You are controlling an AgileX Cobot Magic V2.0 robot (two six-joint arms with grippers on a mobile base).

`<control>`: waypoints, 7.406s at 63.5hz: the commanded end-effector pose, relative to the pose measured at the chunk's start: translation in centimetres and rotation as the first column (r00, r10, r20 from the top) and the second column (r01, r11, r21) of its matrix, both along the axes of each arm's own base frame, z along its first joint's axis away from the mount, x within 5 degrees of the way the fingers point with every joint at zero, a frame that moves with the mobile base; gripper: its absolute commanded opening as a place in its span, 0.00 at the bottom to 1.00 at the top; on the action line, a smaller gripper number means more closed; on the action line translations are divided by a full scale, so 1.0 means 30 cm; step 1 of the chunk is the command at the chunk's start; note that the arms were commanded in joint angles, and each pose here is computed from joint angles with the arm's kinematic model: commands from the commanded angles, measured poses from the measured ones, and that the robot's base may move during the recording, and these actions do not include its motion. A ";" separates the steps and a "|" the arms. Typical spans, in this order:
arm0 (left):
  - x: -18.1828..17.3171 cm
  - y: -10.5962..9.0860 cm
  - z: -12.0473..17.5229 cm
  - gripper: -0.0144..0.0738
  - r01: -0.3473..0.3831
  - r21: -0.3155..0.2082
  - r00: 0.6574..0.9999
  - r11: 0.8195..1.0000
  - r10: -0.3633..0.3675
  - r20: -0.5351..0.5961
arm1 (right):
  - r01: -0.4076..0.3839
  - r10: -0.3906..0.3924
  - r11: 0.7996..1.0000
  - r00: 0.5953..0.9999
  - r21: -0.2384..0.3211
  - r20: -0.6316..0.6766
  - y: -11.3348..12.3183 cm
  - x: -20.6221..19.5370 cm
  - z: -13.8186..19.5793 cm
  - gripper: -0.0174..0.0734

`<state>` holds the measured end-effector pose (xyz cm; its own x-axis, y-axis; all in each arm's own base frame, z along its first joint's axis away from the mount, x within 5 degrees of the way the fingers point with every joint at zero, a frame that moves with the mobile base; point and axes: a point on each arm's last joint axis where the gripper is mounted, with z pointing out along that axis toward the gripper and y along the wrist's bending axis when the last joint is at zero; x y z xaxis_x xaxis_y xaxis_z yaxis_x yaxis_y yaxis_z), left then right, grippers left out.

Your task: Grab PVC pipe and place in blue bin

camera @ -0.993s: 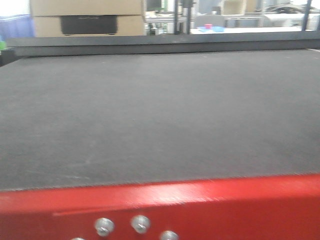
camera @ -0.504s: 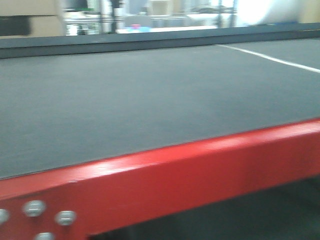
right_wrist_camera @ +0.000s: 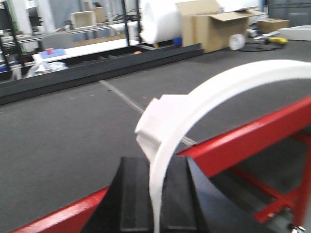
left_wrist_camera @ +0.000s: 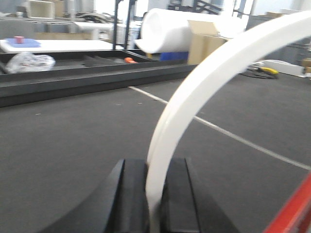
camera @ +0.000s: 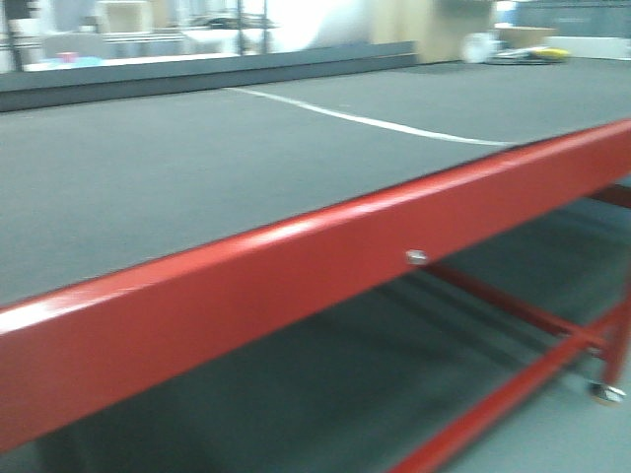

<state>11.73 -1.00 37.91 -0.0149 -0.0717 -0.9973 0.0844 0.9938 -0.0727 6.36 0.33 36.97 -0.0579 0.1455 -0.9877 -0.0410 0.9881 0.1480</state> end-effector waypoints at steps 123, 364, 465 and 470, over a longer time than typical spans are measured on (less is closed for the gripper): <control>-0.003 0.001 0.013 0.04 -0.002 -0.002 0.999 1.000 0.002 0.039 | 0.007 -0.006 1.000 0.999 -0.017 0.034 -0.002 -0.003 0.008 0.01; -0.003 0.001 0.013 0.04 -0.002 -0.002 0.999 1.000 0.002 0.039 | 0.007 -0.006 1.000 0.999 -0.017 0.035 -0.002 -0.003 0.009 0.01; -0.003 0.001 0.013 0.04 -0.002 -0.002 0.999 1.000 0.002 0.039 | 0.007 -0.006 1.000 0.999 -0.017 0.035 -0.002 -0.003 0.009 0.01; -0.003 0.001 0.013 0.04 -0.002 -0.002 0.999 1.000 0.002 0.041 | 0.007 -0.006 1.000 0.999 -0.017 0.035 -0.002 -0.003 0.009 0.01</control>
